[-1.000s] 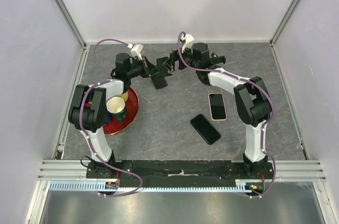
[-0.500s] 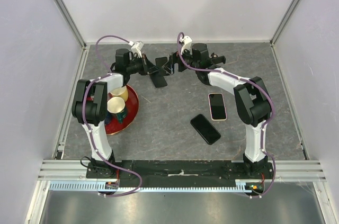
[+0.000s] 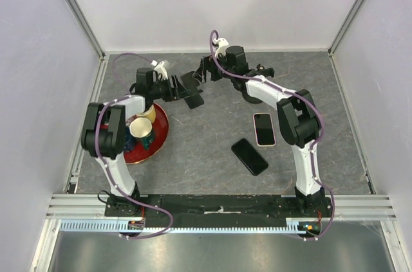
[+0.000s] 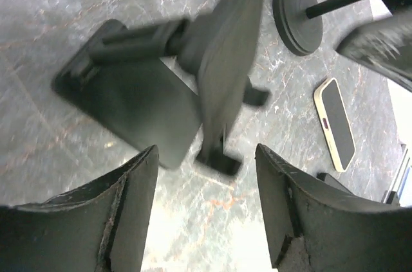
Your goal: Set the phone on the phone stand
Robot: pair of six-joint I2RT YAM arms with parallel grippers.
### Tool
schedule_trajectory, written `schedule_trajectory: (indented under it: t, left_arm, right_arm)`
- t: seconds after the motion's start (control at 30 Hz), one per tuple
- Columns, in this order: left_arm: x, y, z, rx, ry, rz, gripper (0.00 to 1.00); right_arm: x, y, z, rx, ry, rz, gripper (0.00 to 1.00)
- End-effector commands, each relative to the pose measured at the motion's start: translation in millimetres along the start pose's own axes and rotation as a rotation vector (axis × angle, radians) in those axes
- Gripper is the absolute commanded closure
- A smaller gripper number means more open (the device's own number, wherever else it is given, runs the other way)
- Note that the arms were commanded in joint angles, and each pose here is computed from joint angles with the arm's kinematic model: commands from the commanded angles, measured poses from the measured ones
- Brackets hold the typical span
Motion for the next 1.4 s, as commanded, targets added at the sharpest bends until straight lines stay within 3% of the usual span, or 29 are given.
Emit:
schedule_trajectory:
  t: [0.0,0.37,0.57,0.73,0.87,1.03,1.13,1.23,1.27,1.37]
  left_arm:
    - [-45,35,-44,-0.18,-0.008,0.172,0.31]
    - [-78,43,-89,-0.482,-0.042,0.272,0.32]
    - [-81,37,-92,-0.523,-0.086,0.272,0.34]
    - [-82,36,-95,-0.548,-0.102,0.279,0.34]
    - [-86,34,-98,-0.564,-0.12,0.284,0.35]
    - [-91,35,-104,-0.59,-0.125,0.298,0.35]
    - [-93,35,-106,-0.602,-0.126,0.308,0.36]
    - [-94,35,-108,-0.606,-0.128,0.312,0.36]
    - [-95,34,-109,-0.611,-0.131,0.312,0.36]
    - [-98,36,-110,-0.613,-0.144,0.317,0.36]
  right_arm:
    - [14,17,7,-0.008,-0.05,-0.025,0.02]
    - [29,3,14,0.049,0.078,-0.1,0.04]
    - [36,-1,17,0.059,0.158,-0.129,0.08]
    - [44,-7,23,0.048,0.251,-0.132,0.18]
    - [45,-2,28,0.023,0.274,-0.143,0.19]
    - [46,-5,37,0.016,0.318,-0.128,0.28]
    - [47,-8,39,0.015,0.335,-0.114,0.41]
    - [48,-10,38,0.016,0.343,-0.095,0.63]
    - [51,-7,36,0.009,0.345,-0.091,0.76]
    - [57,-1,23,-0.001,0.323,-0.076,0.93]
Point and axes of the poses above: each gripper's point midway between its finger pads, its own z axis out along the fingers, its own x axis along the line the jaws close on, y = z × x, the point moved 5 cm from there along -z, back along the fingers, and after that the axes turned 8 degrees about -z, right-handed, at the moved point
